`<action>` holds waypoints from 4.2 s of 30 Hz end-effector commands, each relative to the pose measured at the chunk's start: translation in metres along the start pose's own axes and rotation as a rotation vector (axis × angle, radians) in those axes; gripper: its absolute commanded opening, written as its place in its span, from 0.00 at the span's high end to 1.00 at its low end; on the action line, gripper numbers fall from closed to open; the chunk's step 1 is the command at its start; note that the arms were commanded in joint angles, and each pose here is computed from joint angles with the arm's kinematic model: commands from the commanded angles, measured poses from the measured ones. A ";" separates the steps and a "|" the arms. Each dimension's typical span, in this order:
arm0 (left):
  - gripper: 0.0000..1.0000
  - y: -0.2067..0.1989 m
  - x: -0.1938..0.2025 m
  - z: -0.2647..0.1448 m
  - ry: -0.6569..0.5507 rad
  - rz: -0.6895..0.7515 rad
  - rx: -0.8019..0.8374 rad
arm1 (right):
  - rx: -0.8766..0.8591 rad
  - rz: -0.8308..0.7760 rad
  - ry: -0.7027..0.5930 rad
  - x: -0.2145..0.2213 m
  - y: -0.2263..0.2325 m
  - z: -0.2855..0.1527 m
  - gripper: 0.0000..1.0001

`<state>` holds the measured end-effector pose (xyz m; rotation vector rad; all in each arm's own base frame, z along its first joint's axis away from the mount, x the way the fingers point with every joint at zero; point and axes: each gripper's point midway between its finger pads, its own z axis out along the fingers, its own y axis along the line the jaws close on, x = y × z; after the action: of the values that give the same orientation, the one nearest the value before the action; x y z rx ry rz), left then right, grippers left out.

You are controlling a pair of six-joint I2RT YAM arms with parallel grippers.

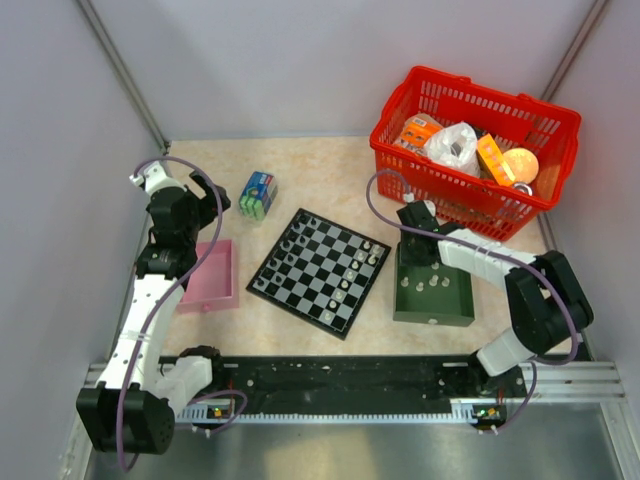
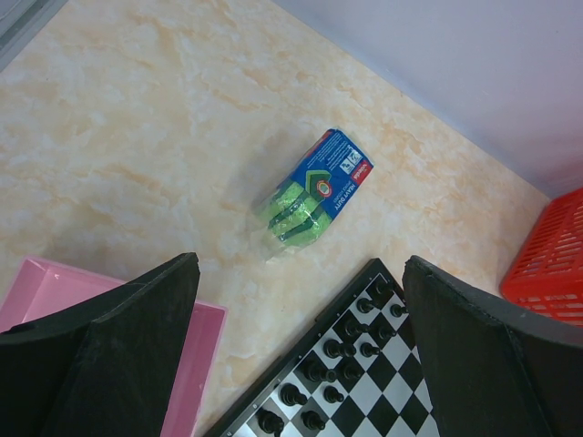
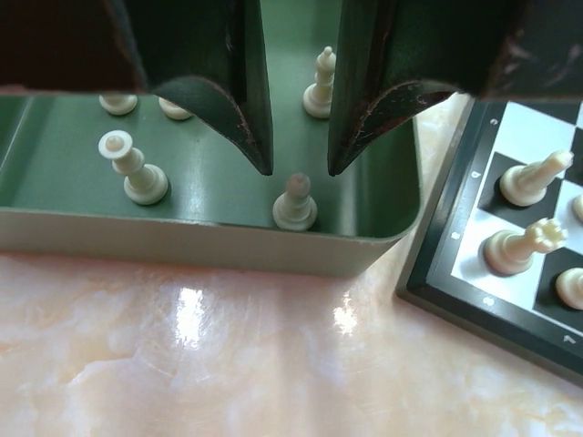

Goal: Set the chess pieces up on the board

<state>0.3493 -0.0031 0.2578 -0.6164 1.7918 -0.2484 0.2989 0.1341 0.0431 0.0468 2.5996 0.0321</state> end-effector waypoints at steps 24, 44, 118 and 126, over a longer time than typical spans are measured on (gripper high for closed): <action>0.01 -0.008 -0.014 0.001 -0.045 -0.012 0.034 | 0.007 -0.027 -0.115 -0.039 0.002 0.004 0.75; 0.01 -0.006 -0.012 0.001 -0.043 -0.011 0.031 | -0.024 -0.038 -0.158 -0.052 0.002 -0.027 0.95; 0.01 -0.006 -0.012 0.001 -0.045 -0.014 0.032 | -0.273 -0.227 -0.042 -0.011 0.126 -0.032 0.83; 0.01 -0.006 -0.012 0.000 -0.045 -0.014 0.031 | -0.287 -0.226 -0.046 -0.014 0.128 -0.038 0.78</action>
<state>0.3494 -0.0050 0.2574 -0.6127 1.7956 -0.2647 0.2851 0.2442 0.0647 -0.3233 2.5772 0.2679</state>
